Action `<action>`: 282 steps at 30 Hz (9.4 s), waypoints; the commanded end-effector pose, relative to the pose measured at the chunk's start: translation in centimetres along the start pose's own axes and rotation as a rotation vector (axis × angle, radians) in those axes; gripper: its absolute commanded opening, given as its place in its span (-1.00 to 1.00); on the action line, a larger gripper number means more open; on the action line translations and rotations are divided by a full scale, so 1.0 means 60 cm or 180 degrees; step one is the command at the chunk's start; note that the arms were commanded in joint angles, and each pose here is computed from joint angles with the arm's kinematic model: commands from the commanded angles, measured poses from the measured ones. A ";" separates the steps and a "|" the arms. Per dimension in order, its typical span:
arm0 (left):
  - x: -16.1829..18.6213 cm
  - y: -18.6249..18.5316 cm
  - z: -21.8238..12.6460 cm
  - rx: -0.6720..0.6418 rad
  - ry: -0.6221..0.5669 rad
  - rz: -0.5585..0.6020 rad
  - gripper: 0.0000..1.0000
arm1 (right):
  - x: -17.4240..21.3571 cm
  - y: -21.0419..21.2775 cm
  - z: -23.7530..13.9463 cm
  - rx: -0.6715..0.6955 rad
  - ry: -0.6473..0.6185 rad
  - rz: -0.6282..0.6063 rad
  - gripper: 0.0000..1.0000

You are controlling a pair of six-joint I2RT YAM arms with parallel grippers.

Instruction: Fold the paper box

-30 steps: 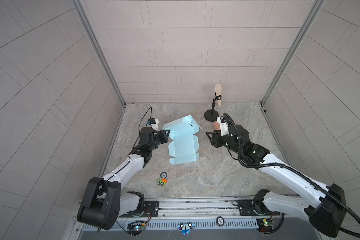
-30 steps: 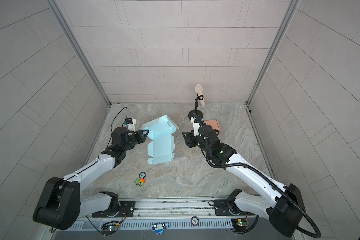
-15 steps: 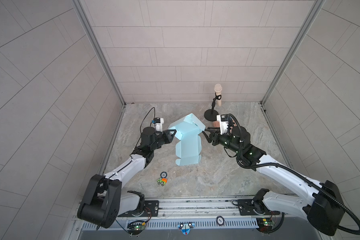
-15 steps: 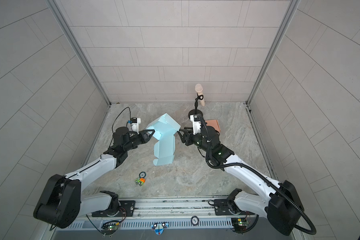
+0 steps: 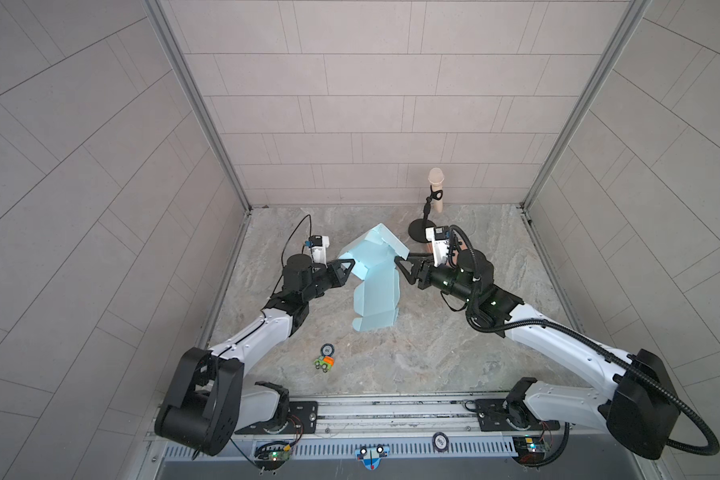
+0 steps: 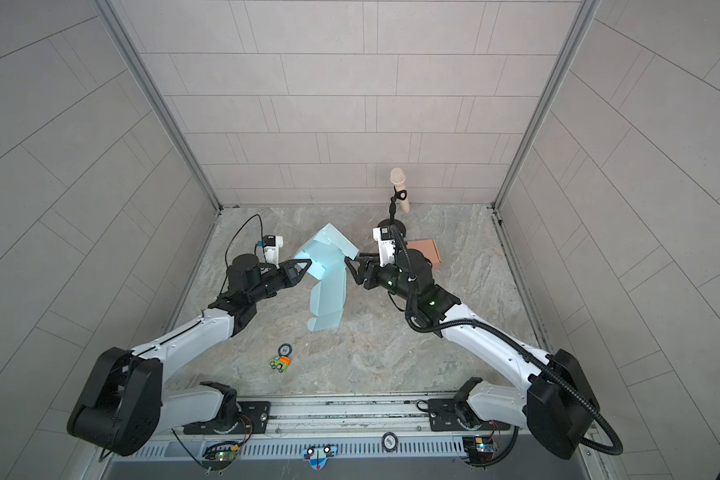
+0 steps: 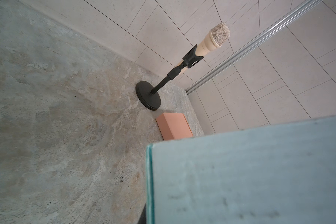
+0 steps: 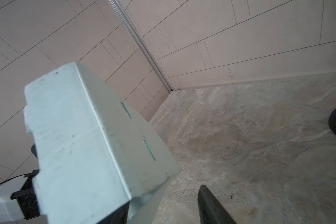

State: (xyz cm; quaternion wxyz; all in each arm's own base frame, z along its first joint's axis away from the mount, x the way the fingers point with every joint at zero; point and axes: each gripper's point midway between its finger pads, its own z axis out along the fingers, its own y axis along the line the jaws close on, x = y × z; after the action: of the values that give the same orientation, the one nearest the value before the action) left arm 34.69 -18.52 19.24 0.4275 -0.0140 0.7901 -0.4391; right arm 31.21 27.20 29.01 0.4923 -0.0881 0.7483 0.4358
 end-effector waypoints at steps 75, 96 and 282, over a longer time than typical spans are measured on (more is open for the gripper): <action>0.077 0.028 -0.015 -0.0773 0.0474 0.0331 -0.78 | 0.103 -0.042 0.059 0.1603 0.1691 -0.1618 -0.17; 0.083 -0.038 -0.019 -0.0456 0.0464 0.0145 -0.79 | 0.078 -0.067 0.040 0.2994 0.1541 -0.2619 -0.48; 0.214 0.078 -0.033 -0.0810 0.1129 -0.0609 0.70 | 0.269 -0.293 0.006 0.1685 0.1926 0.0746 0.22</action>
State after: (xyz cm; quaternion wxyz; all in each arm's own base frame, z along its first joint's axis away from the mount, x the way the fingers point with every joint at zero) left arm 25.68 -17.89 6.88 0.2174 -0.0622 0.9189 -0.3234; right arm 33.21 21.82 6.26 0.2038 -0.0049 0.9503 0.2355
